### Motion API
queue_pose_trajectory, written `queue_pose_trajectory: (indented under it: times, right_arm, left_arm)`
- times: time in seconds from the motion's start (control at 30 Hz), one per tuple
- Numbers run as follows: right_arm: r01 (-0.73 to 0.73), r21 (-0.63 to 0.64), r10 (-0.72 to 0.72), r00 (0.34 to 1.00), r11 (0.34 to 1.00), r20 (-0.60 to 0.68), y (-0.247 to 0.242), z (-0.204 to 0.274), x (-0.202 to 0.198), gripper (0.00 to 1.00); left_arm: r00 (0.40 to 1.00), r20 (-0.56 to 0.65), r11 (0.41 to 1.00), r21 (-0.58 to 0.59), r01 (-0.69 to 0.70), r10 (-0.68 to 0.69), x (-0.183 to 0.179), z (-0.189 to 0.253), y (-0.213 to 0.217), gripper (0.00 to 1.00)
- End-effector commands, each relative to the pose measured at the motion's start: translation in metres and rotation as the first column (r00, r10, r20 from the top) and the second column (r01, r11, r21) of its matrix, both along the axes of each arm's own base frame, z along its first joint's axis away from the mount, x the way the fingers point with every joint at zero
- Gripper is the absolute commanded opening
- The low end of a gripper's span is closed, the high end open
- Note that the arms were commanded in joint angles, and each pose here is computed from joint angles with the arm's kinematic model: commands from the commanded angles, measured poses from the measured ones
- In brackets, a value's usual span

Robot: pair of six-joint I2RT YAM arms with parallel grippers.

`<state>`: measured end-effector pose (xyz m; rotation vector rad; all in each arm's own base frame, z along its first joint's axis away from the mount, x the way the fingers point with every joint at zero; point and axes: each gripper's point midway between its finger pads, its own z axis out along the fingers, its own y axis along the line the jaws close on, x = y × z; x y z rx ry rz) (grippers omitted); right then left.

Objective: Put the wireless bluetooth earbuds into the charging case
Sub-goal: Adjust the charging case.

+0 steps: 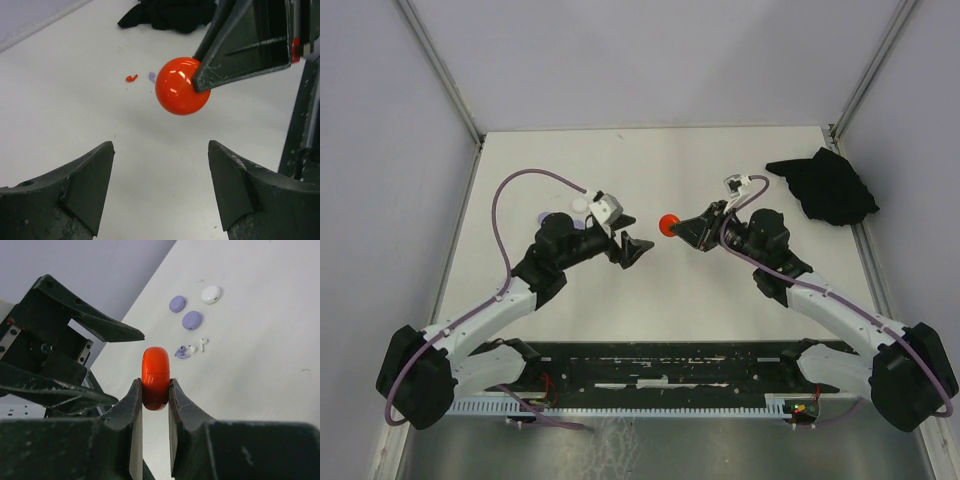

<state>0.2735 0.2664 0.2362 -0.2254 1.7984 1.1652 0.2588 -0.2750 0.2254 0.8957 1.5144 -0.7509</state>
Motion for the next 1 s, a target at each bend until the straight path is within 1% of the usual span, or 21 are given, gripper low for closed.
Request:
queue_pose_trajectory:
  times: [0.0, 0.07, 0.17, 0.3, 0.53, 0.67, 0.73, 0.97]
  right_arm:
    - [0.005, 0.215, -0.039, 0.987, 0.977, 0.155, -0.001, 0.059, 0.0, 0.02]
    - [-0.014, 0.256, -0.032, 0.984, 0.967, 0.175, -0.001, 0.067, -0.002, 0.02]
    - [-0.042, 0.308, -0.019, 0.981, 0.951, 0.194, 0.001, 0.076, -0.006, 0.02]
    - [-0.069, 0.361, -0.011, 0.976, 0.93, 0.216, 0.002, 0.088, -0.01, 0.02]
    - [-0.127, 0.395, 0.027, 0.968, 0.91, 0.248, 0.007, 0.103, -0.015, 0.02]
    - [-0.161, 0.418, 0.054, 0.965, 0.894, 0.258, 0.012, 0.109, -0.018, 0.02]
    - [-0.178, 0.423, 0.068, 0.963, 0.888, 0.26, 0.015, 0.11, -0.02, 0.02]
    - [-0.201, 0.445, 0.087, 0.961, 0.873, 0.264, 0.019, 0.112, -0.023, 0.02]
  left_arm:
    - [0.985, -0.142, 0.935, -0.351, 0.045, -0.1, -0.011, 0.05, -0.005, 0.81]
    - [0.974, -0.179, 0.902, -0.428, 0.047, -0.136, -0.013, 0.061, -0.005, 0.8]
    - [0.962, -0.195, 0.854, -0.516, 0.063, -0.189, -0.016, 0.077, -0.007, 0.77]
    - [0.945, -0.223, 0.806, -0.589, 0.066, -0.24, -0.017, 0.093, -0.01, 0.72]
    - [0.906, -0.274, 0.757, -0.649, 0.072, -0.322, -0.018, 0.107, -0.017, 0.68]
    - [0.895, -0.276, 0.735, -0.673, 0.081, -0.351, -0.018, 0.116, -0.02, 0.66]
    - [0.893, -0.263, 0.719, -0.689, 0.09, -0.364, -0.019, 0.122, -0.02, 0.64]
    - [0.877, -0.266, 0.693, -0.714, 0.099, -0.4, -0.019, 0.128, -0.022, 0.53]
